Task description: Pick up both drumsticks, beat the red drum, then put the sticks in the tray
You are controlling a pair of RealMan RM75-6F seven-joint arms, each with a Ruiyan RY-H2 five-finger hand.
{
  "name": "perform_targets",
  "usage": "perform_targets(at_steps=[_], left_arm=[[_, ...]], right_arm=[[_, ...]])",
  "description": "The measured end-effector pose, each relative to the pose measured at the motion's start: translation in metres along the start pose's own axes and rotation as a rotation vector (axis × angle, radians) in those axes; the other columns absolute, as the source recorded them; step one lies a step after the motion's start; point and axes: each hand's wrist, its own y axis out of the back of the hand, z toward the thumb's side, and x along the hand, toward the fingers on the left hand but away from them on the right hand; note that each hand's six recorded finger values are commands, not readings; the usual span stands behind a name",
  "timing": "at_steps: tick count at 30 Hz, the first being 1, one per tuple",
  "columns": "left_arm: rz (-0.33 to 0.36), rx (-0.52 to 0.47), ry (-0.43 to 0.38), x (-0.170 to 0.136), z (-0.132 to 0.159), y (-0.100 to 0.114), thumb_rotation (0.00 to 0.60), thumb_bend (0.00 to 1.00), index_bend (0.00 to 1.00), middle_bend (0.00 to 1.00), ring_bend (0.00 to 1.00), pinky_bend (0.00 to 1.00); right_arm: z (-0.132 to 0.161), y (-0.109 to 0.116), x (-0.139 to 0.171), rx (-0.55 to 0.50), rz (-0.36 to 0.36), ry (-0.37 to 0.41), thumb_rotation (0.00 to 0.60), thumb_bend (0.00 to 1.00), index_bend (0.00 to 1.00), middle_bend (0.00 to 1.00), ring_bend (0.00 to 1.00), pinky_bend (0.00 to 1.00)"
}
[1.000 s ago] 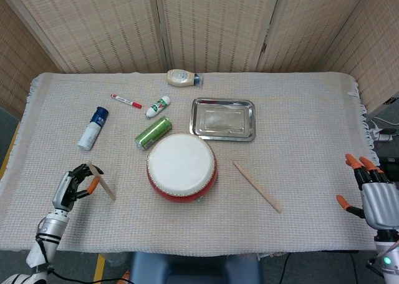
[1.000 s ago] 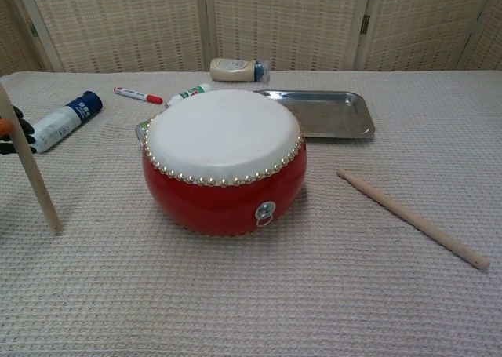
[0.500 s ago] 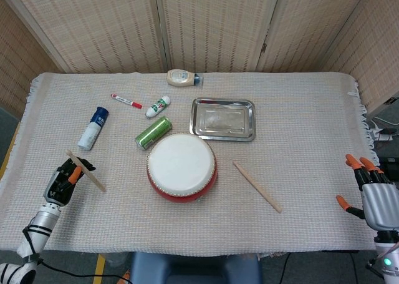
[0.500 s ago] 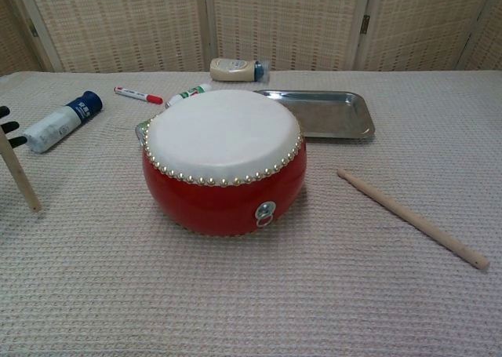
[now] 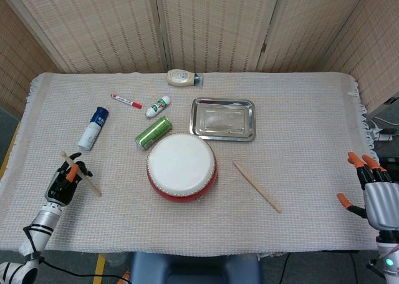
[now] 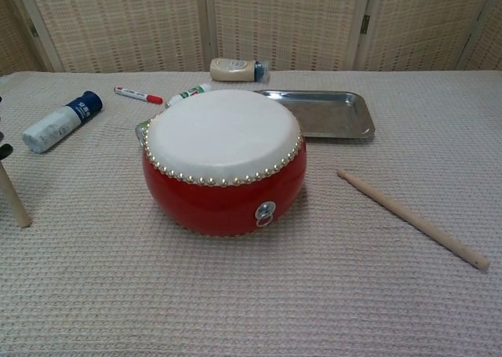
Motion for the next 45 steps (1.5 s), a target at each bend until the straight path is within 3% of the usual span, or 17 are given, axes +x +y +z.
perform_targets(at_steps=[8,16,19,23,26,45], left_arm=[[0.019,0.123,0.000,-0.002,-0.005,-0.001,0.491,0.43,0.56,0.69,0.65,0.66],[0.022,0.270,0.013,-0.005,-0.017,-0.006,0.427,0.42,0.62,0.76,0.72,0.70],[0.020,0.305,0.016,-0.005,-0.021,-0.008,0.443,0.42,0.63,0.77,0.73,0.70],[0.009,0.346,0.027,-0.007,-0.026,-0.011,0.540,0.42,0.64,0.77,0.74,0.70],[0.004,0.362,0.039,-0.008,-0.031,-0.011,0.565,0.42,0.67,0.79,0.75,0.71],[0.022,0.412,0.081,0.001,-0.051,-0.011,0.585,0.41,0.73,0.85,0.81,0.81]], right_arm=[[0.002,0.007,-0.006,0.019,-0.014,-0.014,0.600,0.12,0.08,0.21,0.08,0.23],[0.001,0.003,-0.006,0.012,-0.002,-0.020,0.600,0.12,0.08,0.21,0.08,0.23],[0.001,0.003,-0.006,0.010,-0.003,-0.019,0.600,0.12,0.08,0.21,0.08,0.23],[0.000,0.002,-0.006,-0.002,-0.005,-0.017,0.600,0.12,0.08,0.21,0.08,0.23],[-0.001,0.002,-0.005,-0.003,-0.009,-0.020,0.600,0.12,0.08,0.21,0.08,0.23],[-0.005,0.002,-0.002,-0.018,-0.024,-0.023,0.600,0.12,0.08,0.21,0.08,0.23]])
